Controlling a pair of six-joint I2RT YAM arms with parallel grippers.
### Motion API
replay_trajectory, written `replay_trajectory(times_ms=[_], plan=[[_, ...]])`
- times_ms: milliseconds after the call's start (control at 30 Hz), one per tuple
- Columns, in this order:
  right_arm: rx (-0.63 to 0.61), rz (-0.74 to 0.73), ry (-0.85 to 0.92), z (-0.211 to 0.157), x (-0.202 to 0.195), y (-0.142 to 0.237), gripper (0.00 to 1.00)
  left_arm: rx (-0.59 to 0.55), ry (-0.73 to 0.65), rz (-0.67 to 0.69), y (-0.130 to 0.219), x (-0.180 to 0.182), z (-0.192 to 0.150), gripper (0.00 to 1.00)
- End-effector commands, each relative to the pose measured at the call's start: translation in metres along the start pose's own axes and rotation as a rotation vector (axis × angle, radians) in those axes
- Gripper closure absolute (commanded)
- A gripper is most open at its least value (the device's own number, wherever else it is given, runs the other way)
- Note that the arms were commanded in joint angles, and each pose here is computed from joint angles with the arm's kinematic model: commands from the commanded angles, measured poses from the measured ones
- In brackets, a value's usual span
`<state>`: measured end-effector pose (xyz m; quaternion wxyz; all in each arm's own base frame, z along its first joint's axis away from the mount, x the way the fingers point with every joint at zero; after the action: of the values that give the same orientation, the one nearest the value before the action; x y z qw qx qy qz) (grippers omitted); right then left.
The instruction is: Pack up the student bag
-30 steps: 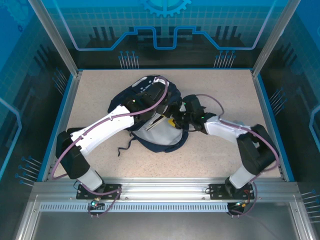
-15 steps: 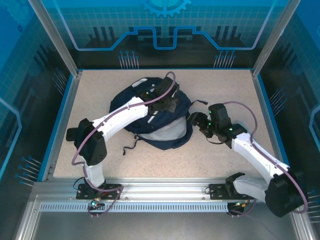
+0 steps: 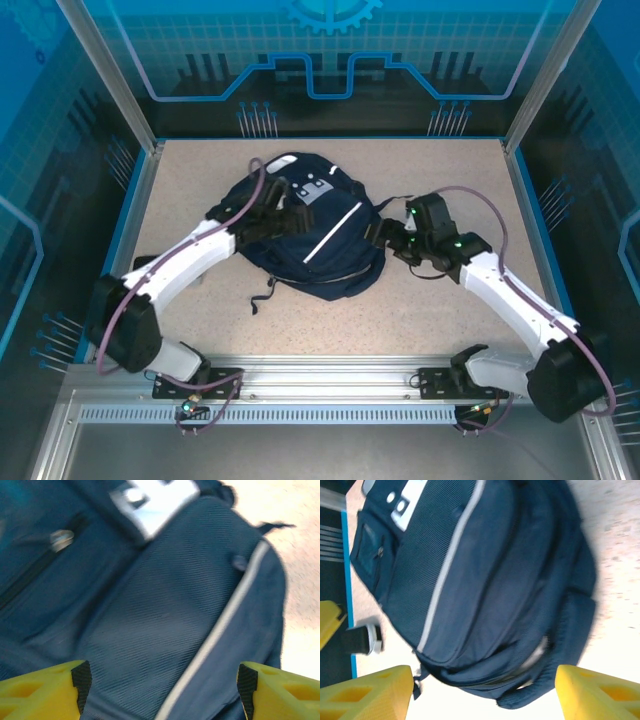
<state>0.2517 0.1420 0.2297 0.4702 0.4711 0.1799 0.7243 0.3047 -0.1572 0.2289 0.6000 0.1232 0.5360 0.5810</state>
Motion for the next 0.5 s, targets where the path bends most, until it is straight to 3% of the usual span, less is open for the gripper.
replay_trajectory(times_ms=[0, 333, 467], plan=[[0.059, 0.066, 0.046, -0.001, 0.020, -0.012, 0.25, 0.036, 0.111, 0.011, 0.004, 0.028, -0.016, 0.22], [0.168, 0.079, 0.100, -0.005, 0.045, -0.045, 0.25, 0.150, -0.010, 0.132, -0.012, 0.096, -0.071, 0.33], [0.190, 0.080, 0.089, -0.007, 0.046, -0.053, 0.26, 0.152, -0.051, 0.128, -0.023, 0.101, -0.075, 0.48]])
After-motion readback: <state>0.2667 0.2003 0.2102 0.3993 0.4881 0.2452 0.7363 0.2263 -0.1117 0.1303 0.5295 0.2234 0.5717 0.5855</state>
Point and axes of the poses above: each hand's point on the last joint's axis, 136 mm out from that joint toward the fingers, its own y axis back along the fingers, its own x axis along the line the jaws close on, z = x × y, the point moved 8 cm from there along y, back along the fingers, and after that the axes turned 15 degrees about y, right-handed, at the moved point
